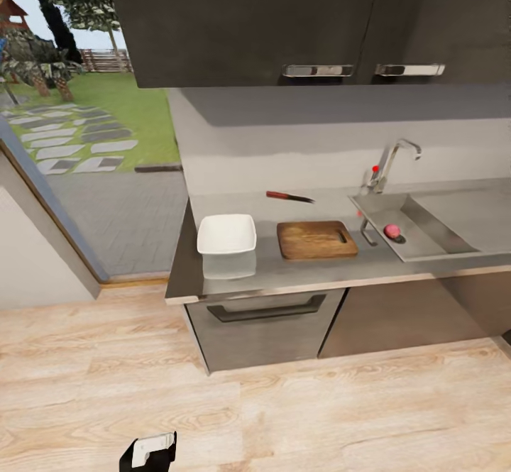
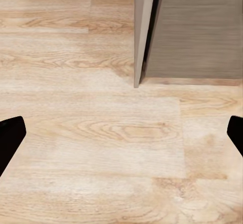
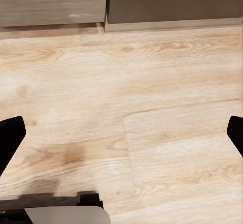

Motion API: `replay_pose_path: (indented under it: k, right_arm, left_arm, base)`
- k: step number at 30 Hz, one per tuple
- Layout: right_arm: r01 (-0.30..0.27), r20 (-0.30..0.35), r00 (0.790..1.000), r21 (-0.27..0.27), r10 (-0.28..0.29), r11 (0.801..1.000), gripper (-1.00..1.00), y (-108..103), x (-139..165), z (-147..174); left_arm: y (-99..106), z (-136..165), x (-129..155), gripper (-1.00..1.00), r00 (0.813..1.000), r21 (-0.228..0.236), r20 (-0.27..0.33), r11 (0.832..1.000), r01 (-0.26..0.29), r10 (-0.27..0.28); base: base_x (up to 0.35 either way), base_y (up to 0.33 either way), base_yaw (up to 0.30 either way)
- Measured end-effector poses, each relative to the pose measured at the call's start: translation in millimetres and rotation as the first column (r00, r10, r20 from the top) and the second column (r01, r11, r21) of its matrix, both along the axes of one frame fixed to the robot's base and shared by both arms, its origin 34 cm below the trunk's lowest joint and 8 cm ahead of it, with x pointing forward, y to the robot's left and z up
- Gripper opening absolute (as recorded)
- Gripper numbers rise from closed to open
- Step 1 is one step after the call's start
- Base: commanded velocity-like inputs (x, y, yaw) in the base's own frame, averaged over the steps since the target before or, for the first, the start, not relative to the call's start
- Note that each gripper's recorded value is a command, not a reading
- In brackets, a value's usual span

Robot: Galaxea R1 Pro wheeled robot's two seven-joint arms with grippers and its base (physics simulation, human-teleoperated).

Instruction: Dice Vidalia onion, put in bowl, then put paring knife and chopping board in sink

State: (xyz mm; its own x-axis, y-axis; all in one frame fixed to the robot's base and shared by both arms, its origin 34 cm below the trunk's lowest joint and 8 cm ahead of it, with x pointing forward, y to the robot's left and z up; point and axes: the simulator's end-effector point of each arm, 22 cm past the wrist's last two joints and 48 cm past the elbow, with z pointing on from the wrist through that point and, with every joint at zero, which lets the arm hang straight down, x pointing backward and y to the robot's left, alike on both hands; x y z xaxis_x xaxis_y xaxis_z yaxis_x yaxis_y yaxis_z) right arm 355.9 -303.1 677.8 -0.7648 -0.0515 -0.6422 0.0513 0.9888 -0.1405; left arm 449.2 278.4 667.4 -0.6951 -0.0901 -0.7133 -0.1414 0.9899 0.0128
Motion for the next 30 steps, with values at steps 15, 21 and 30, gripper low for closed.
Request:
replay_pose_path:
  k: [15, 21, 30]
  right_arm:
    - [0.0, 0.023, 1.0, 0.0, 0.0, 1.0, 1.0, 0, 8, 6]
    - [0.0, 0.033, 0.999, 0.0, 0.0, 1.0, 1.0, 0, 11, 8]
    - [0.0, 0.039, 0.999, 0.0, 0.0, 1.0, 1.0, 0, 13, 10]
  left_arm:
    - [-2, 8, 8, 1.0, 1.0, -0.002, 0.024, 1.0, 0.001, -0.001]
    - [-2, 12, 11, 1.0, 0.999, -0.003, 0.034, 1.0, 0.001, -0.001]
    - [-2, 14, 13, 1.0, 0.999, -0.002, 0.04, 1.0, 0.001, 0.0]
  base:
    - [0.0, -0.173, 0.0]
    - [0.0, -0.219, 0.0]
    - [0.0, -0.252, 0.0]
